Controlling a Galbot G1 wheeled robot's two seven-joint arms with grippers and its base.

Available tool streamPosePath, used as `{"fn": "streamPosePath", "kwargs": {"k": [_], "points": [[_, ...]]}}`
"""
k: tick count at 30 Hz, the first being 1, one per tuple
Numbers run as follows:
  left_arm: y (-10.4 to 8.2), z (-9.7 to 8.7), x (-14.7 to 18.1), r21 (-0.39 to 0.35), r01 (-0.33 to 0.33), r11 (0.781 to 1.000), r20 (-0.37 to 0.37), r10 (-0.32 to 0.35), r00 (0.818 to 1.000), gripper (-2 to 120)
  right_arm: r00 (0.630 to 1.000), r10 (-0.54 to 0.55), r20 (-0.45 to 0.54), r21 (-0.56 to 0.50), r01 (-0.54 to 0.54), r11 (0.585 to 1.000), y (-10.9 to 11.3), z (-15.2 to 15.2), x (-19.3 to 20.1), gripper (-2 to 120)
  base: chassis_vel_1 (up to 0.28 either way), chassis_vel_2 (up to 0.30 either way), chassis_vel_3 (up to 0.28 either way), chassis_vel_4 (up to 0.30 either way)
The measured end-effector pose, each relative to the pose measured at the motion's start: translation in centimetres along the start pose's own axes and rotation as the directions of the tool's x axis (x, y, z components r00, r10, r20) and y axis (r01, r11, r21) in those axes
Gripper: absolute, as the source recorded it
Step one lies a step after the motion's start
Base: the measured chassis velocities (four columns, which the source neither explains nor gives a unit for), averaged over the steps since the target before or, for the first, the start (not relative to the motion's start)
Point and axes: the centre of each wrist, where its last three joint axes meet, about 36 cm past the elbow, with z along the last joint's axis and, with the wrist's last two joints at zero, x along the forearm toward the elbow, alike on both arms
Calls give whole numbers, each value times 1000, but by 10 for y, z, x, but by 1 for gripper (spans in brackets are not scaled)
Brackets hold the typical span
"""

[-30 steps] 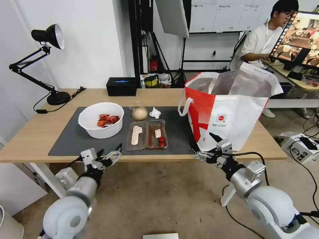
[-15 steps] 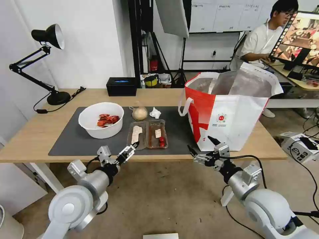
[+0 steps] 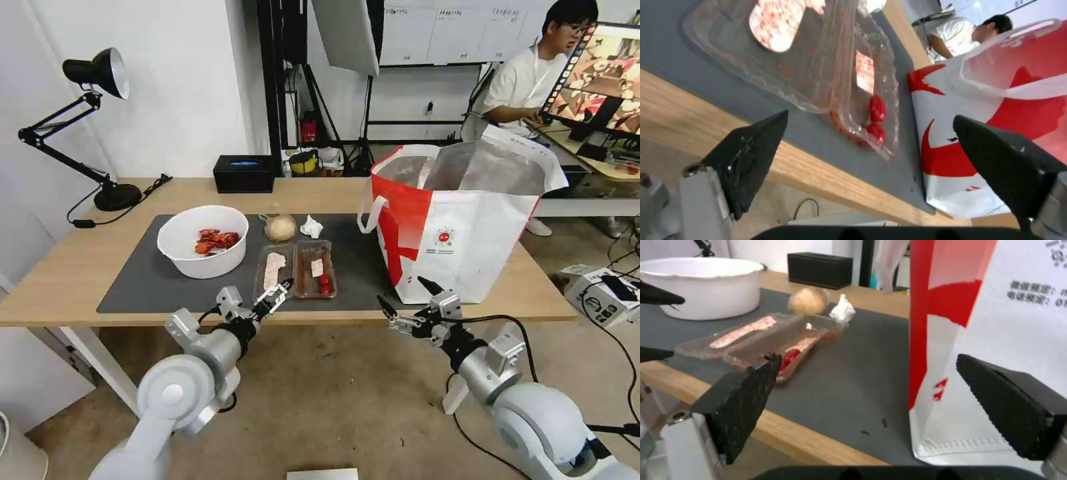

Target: Pick up the trash from the table and place it into the takeout bag.

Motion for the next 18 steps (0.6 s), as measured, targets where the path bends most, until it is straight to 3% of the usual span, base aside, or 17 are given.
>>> {"fn": "streamPosePath", "kwargs": {"k": [18], "points": [[-2,10,-21,2,-5,1000,-30,5,1000,100,1000,14,-17,-2,-14,1000,-2,10,-2,100,0,0,0,0]]}}
